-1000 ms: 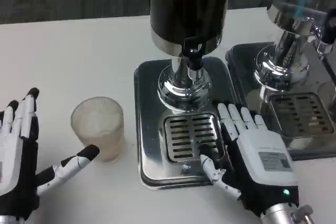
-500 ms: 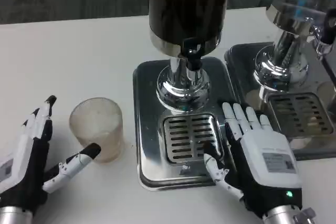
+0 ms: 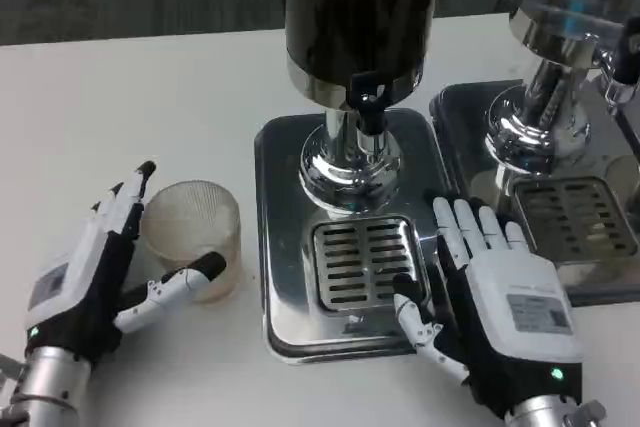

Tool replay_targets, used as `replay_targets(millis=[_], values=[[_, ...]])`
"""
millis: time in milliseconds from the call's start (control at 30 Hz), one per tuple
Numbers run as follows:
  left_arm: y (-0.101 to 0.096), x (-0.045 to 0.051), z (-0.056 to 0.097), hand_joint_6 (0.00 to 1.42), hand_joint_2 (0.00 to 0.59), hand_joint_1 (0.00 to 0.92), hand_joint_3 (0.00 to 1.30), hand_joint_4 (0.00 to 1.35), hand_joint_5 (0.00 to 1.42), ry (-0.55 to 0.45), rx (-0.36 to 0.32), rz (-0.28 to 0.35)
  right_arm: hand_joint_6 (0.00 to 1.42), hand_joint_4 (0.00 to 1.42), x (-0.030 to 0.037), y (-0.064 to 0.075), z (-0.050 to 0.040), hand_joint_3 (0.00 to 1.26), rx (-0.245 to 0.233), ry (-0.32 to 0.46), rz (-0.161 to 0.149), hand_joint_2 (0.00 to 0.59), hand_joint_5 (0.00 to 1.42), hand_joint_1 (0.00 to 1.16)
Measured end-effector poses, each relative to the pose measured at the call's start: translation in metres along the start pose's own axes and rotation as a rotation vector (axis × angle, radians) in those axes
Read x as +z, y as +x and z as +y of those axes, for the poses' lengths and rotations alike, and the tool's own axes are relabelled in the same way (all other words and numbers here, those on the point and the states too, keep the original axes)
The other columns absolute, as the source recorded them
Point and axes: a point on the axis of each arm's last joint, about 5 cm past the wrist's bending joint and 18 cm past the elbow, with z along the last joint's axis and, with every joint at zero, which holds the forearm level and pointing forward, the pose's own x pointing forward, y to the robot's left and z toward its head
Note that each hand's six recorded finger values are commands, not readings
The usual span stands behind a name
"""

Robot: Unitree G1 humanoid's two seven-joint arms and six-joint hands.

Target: Grasp the cup under the faucet to collect the drink, then remove the cup.

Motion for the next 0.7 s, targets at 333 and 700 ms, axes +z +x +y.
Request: replay_targets(millis=[333, 700], values=[[0.003, 0.0027, -0.007, 0.07, 0.043, 0.284, 0.0, 0.0, 0.1, 0.016, -0.063, -0.033, 0.01, 0.0, 0.0004, -0.004, -0.0013, 0.03, -0.006, 0.007, 0.026, 0.445, 0.0, 0.11], [0.002, 0.0055, -0.014, 0.3, 0.058, 0.333, 0.0, 0.0, 0.3, -0.015, 0.03, -0.038, 0.04, 0.0, 0.0005, -0.004, -0.0026, 0.03, -0.008, 0.007, 0.023, 0.431, 0.0, 0.1]])
